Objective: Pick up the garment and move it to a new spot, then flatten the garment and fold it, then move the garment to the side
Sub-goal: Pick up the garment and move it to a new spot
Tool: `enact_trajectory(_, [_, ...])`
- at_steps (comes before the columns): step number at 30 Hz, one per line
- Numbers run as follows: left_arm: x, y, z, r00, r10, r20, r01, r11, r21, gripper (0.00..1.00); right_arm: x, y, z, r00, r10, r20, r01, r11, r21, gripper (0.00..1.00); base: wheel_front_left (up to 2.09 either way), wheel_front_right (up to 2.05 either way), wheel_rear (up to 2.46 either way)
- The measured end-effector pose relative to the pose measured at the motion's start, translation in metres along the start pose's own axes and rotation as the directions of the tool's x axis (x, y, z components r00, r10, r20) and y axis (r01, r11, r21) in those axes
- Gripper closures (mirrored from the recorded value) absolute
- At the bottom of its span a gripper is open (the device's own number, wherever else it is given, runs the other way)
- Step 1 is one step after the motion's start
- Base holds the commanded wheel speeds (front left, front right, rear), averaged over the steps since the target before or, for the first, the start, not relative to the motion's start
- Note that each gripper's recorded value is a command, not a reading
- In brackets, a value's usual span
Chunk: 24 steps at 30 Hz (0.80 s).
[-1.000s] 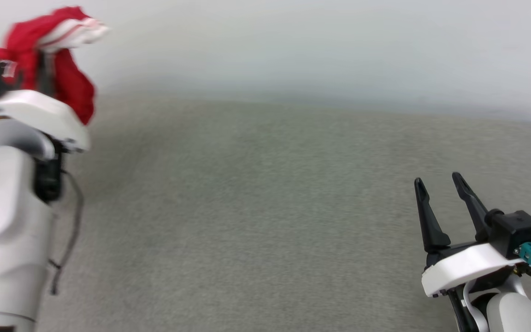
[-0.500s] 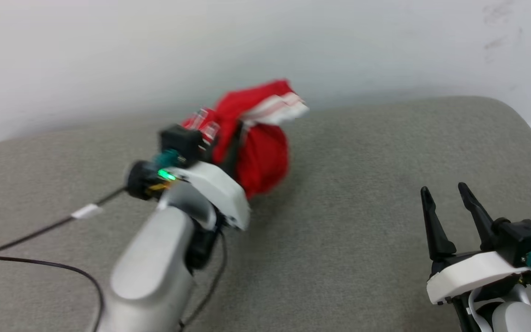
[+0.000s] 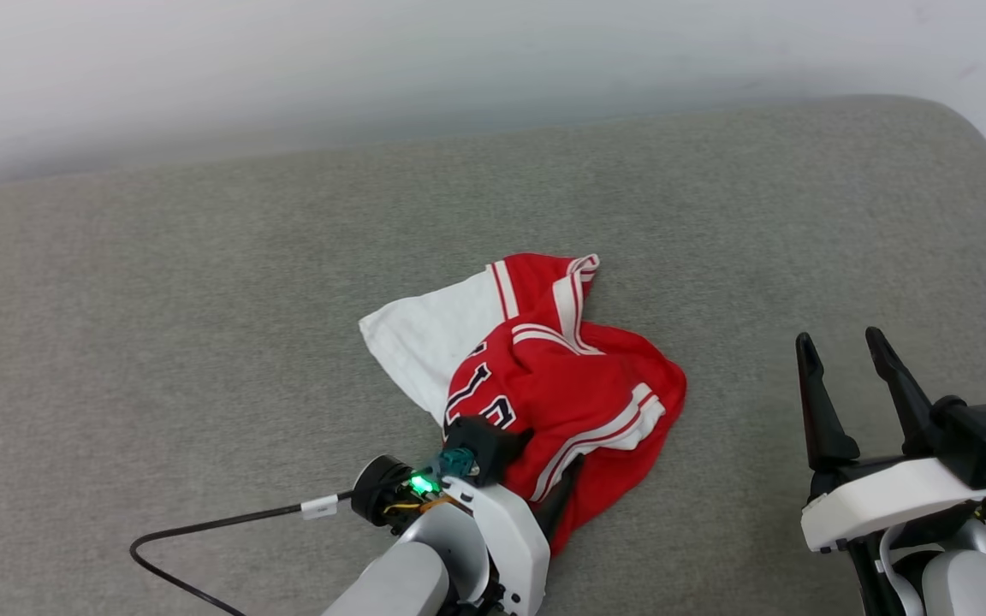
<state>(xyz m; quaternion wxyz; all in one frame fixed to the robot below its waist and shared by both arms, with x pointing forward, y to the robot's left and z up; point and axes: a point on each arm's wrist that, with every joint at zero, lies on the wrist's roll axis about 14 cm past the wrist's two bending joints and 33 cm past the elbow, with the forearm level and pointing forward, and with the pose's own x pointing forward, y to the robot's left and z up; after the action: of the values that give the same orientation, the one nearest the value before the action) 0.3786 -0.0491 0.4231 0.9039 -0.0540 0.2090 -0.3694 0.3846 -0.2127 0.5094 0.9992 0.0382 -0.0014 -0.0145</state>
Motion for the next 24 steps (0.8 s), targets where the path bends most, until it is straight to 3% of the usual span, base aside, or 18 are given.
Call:
enact_trajectory(3, [-0.005, 0.001, 0.005, 0.999, -0.002, 0.039, 0.001, 1.0, 0.024, 0.0, 0.006, 0.007, 0.0, 1.0, 0.022, 0.002, -0.022, 1.0, 0.003, 0.0, 0.0, 0.0, 0.0])
enact_trajectory(7, [-0.014, 0.002, 0.042, 0.981, 0.0, 0.192, -0.012, 0.998, 0.062, 0.0, 0.009, 0.014, 0.005, 0.999, 0.042, 0.018, -0.042, 0.999, 0.004, 0.0, 0.0, 0.0, 0.0])
enact_trajectory(14, [-0.05, 0.027, 0.1, 0.898, 0.125, 0.421, -0.163, 0.985, 0.055, 0.0, 0.005, 0.024, 0.018, 0.996, 0.07, 0.046, -0.071, 0.998, 0.001, 0.0, 0.0, 0.0, 0.0])
enact_trajectory(18, [-0.082, 0.064, 0.115, 0.832, 0.266, 0.487, -0.307, 0.952, 0.006, 0.0, -0.001, 0.028, 0.021, 0.995, 0.082, 0.048, -0.083, 0.997, 0.002, 0.0, 0.0, 0.0, 0.0])
enact_trajectory(24, [-0.133, 0.114, 0.113, 0.719, 0.465, 0.517, -0.488, 0.867, -0.101, 0.0, -0.008, 0.033, 0.02, 0.995, 0.098, 0.034, -0.098, 0.995, 0.002, 0.0, 0.0, 0.0, 0.0])
